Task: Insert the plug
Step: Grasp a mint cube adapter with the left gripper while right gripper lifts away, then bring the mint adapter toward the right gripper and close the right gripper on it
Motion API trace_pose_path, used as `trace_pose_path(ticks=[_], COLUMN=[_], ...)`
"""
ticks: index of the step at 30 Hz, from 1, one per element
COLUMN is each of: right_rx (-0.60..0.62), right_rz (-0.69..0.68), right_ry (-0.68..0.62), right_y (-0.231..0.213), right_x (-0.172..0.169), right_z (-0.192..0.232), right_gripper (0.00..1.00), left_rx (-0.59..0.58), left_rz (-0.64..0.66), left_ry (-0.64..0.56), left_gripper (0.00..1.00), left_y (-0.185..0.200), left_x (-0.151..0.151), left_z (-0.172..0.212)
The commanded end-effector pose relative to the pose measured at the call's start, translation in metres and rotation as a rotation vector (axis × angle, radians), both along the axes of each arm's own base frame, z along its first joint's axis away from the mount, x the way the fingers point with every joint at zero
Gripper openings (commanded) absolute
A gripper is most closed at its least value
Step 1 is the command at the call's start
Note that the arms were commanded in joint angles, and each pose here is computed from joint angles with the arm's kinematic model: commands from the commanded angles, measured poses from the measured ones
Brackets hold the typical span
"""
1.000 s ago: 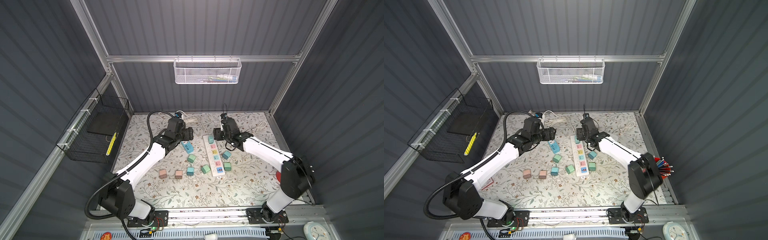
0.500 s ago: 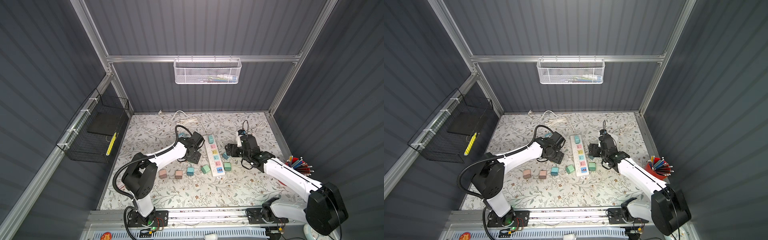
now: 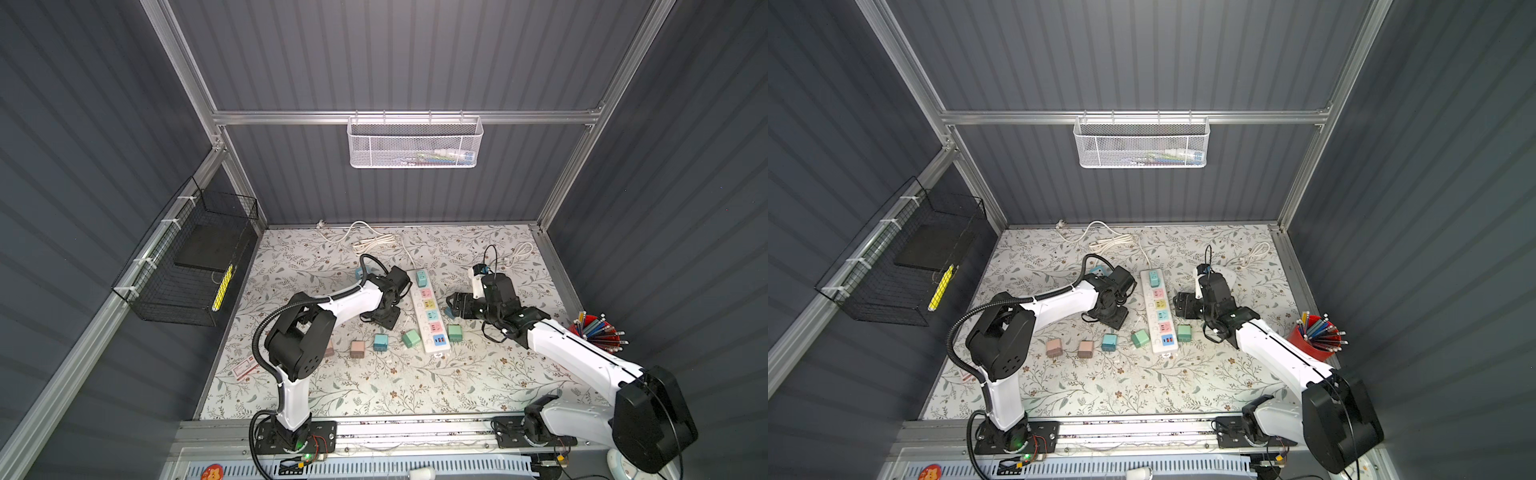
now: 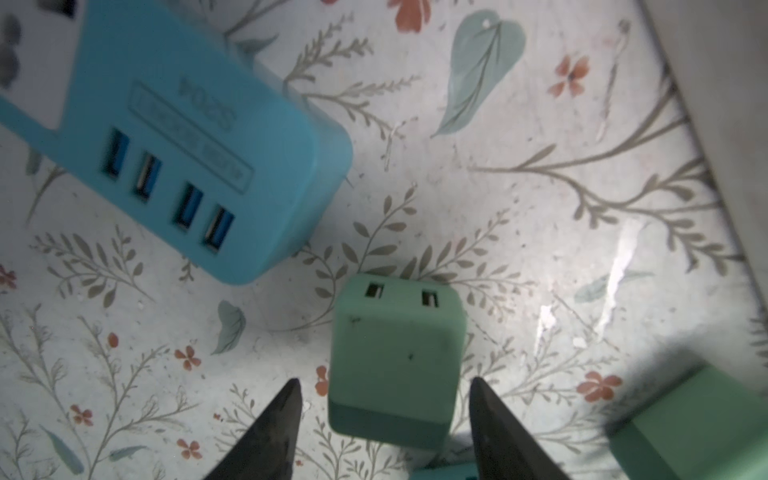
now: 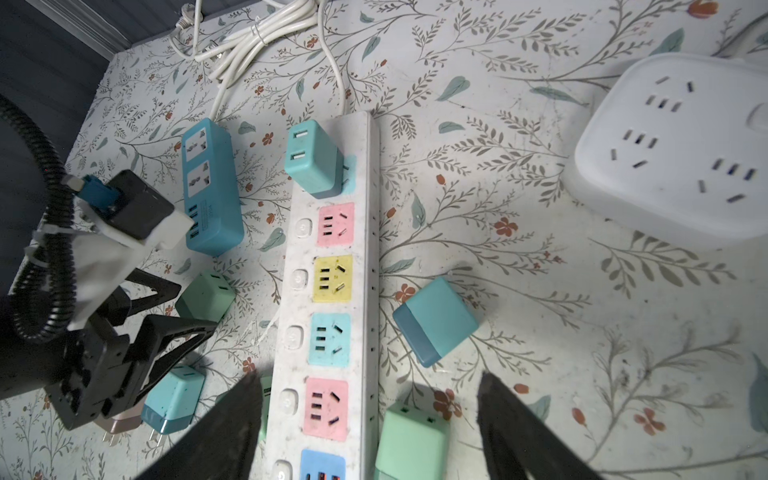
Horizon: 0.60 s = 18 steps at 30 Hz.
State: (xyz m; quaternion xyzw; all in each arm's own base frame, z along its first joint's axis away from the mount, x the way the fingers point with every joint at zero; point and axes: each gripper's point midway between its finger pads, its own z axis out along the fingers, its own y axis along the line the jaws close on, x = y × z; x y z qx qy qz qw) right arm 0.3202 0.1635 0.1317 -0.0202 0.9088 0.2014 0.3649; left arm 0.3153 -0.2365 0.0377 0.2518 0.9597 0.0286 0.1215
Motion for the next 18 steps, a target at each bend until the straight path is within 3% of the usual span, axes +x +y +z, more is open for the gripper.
trace_pose_path(ticks=[1, 8, 11, 14, 18], right_rx=[-0.004, 0.007, 0.012, 0.013, 0.035], right_rz=[-0.029, -0.03, -0.025, -0.018, -0.001], right_ry=[-0.003, 0.001, -0.003, -0.007, -0.011], right_y=[-0.006, -0.006, -0.004, -0.003, 0.001], right_x=[0.001, -0.001, 0.0, 0.0, -0.002], right_z=[-0.002, 0.003, 0.008, 0.014, 0.026], right_gripper=[0.81, 0.8, 0.79, 0.79, 0.78], left_rx=[-0.004, 0.01, 0.002, -0.11, -0.339], left_rz=[-0.015, 0.048, 0.053, 0.028, -0.038], left_ry=[0.029, 0.044, 0.038, -0.014, -0.207], left_gripper=[0.6, 0.51, 0.39, 0.31, 0.28], left_y=[-0.005, 0.005, 0.004, -0.012, -0.042], left_x=[0.001, -0.007, -0.006, -0.001, 0.012], left_z=[-0.01, -0.02, -0.021, 0.001, 0.068])
